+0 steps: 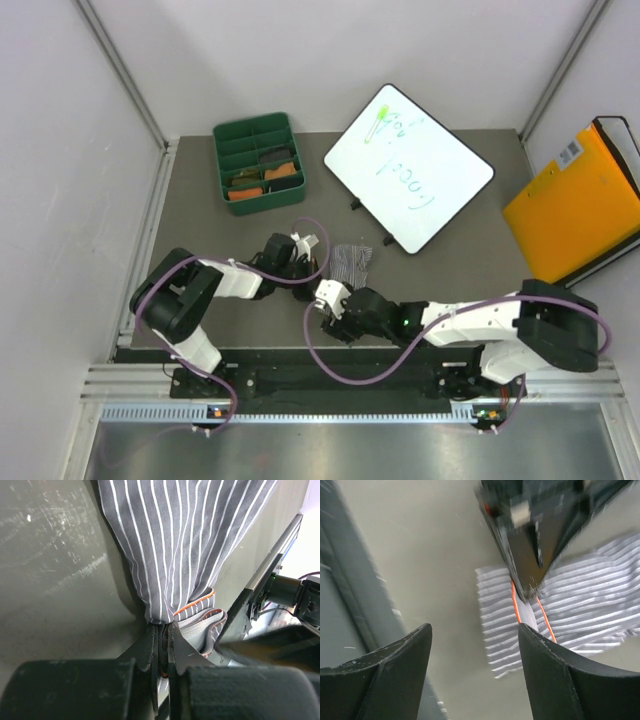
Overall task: Roll the underwear
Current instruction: Roll the underwear to the center of the board.
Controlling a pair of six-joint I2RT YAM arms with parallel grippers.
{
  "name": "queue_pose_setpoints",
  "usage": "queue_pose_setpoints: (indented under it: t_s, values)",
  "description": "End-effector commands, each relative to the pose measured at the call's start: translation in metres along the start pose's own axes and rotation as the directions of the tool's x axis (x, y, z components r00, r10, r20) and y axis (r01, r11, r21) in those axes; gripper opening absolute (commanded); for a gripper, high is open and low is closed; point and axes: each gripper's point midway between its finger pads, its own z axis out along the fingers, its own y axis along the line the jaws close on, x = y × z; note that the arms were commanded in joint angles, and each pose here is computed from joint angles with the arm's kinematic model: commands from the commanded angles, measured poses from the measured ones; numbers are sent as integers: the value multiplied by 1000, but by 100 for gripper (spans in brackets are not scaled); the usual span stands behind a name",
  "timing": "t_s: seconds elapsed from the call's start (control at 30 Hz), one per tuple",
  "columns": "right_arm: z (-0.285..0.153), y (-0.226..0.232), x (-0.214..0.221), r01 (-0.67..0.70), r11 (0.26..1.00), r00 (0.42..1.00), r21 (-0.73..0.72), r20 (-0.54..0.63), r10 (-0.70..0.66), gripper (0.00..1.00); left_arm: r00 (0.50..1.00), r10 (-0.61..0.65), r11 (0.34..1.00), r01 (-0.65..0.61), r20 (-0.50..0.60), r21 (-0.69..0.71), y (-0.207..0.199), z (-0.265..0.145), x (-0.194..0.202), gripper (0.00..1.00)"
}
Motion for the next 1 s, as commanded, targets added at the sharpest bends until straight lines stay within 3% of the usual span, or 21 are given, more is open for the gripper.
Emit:
queue_pose_setpoints:
  t_s: [0.0,0.27,0.3,0.37,0.57,0.63,0.67,0.7,0.77,0.8,0.97]
  values:
    - [12,-16,8,102,989,995,109,-10,-101,68,990,-68,993,56,-119,-102,30,-1,38,0]
    - [20,-35,46,159,964,980,213,-148,-129,61,987,-63,995,51,-146,-88,29,0,41,0]
    - [21,-37,49,160,962,979,220,-162,-126,48,988,-56,995,44,-147,-84,28,0,41,0]
    - [25,-35,60,162,964,970,211,-212,-116,37,988,-47,997,36,-147,-74,26,-1,40,0]
    - [34,-23,77,136,982,957,134,-272,-95,22,990,-17,999,10,-141,-45,20,-2,37,0]
    - [36,-12,74,116,991,958,70,-271,-93,8,991,-9,1000,5,-131,-30,16,-2,35,1]
    - [34,-10,75,98,994,957,50,-280,-80,3,992,-9,1000,6,-124,-28,15,-4,33,6]
    - [33,-6,71,78,997,959,26,-274,-68,0,995,-1,999,-2,-102,-32,14,-6,27,21]
    - [27,8,72,11,999,953,-52,-301,-26,0,998,-10,999,7,-58,-47,16,-13,16,39]
    - [24,8,63,-26,998,957,-66,-291,6,0,1000,-1,999,0,-26,-45,13,-18,9,54]
    - [10,28,43,-266,945,915,-192,-360,185,0,993,37,991,-22,112,-128,22,-44,-10,66]
